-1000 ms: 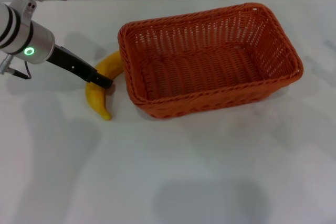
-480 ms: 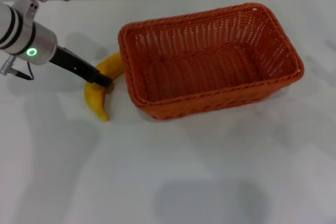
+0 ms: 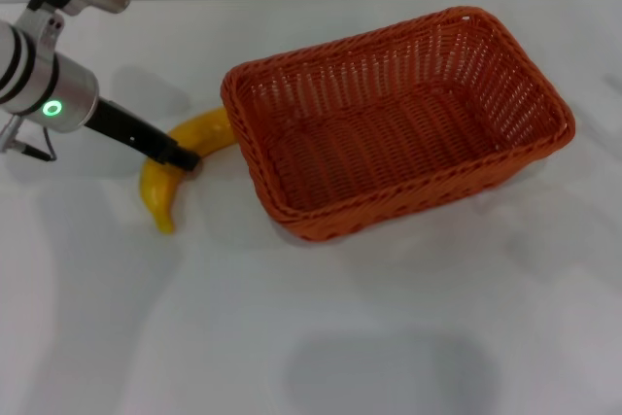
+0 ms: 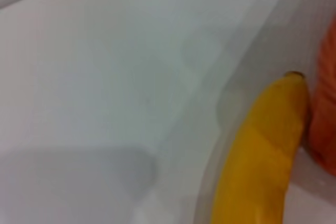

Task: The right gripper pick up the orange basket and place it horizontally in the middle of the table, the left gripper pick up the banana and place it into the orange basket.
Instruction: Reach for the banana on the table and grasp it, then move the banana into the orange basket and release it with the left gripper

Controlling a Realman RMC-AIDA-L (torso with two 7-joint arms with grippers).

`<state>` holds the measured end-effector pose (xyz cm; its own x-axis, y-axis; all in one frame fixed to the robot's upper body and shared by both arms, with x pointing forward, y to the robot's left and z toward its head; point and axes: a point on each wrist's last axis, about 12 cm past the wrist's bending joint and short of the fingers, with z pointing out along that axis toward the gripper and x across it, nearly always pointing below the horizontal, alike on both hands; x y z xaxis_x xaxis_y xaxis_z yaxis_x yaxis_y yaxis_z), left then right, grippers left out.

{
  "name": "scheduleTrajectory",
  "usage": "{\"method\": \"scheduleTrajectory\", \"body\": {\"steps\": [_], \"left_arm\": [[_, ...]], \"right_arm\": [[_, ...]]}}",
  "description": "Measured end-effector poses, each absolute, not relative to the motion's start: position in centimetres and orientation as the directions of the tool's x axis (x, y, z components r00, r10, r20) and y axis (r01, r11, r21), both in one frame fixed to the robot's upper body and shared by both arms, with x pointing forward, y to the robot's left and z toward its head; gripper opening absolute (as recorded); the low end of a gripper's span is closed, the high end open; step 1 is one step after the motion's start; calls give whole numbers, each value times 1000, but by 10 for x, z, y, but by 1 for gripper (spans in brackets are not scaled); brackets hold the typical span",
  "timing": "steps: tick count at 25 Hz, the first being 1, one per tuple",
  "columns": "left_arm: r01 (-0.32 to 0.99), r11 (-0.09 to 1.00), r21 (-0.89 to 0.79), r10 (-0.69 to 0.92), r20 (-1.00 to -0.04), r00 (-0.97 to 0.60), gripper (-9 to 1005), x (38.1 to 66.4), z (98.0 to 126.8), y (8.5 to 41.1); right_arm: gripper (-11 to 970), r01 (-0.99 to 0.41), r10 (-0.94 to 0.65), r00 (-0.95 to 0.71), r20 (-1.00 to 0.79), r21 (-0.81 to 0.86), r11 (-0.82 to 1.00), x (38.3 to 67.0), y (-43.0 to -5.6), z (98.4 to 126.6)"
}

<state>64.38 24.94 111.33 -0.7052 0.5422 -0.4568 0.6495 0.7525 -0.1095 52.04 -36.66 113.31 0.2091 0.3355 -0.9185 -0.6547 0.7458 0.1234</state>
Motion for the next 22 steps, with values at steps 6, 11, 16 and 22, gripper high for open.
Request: {"method": "scheduleTrajectory", "body": {"steps": [6, 11, 16, 22], "left_arm": [[604, 790, -108, 497, -464, -733, 516, 639, 1104, 262], [515, 851, -105, 398, -511, -762, 513, 637, 1097, 279], [299, 949, -97, 161, -665, -729, 510, 641, 1101, 319], [287, 944, -164, 42, -802, -597, 508, 643, 1115, 327]], "right_arm": [[776, -655, 339, 204, -918, 130, 745, 521, -368, 1134], [776, -651, 343, 201, -918, 137, 747, 520, -371, 1135], [776, -647, 339, 197, -920, 138, 750, 521, -374, 1135], [776, -638, 334, 188, -924, 144, 757, 522, -375, 1134]]}}
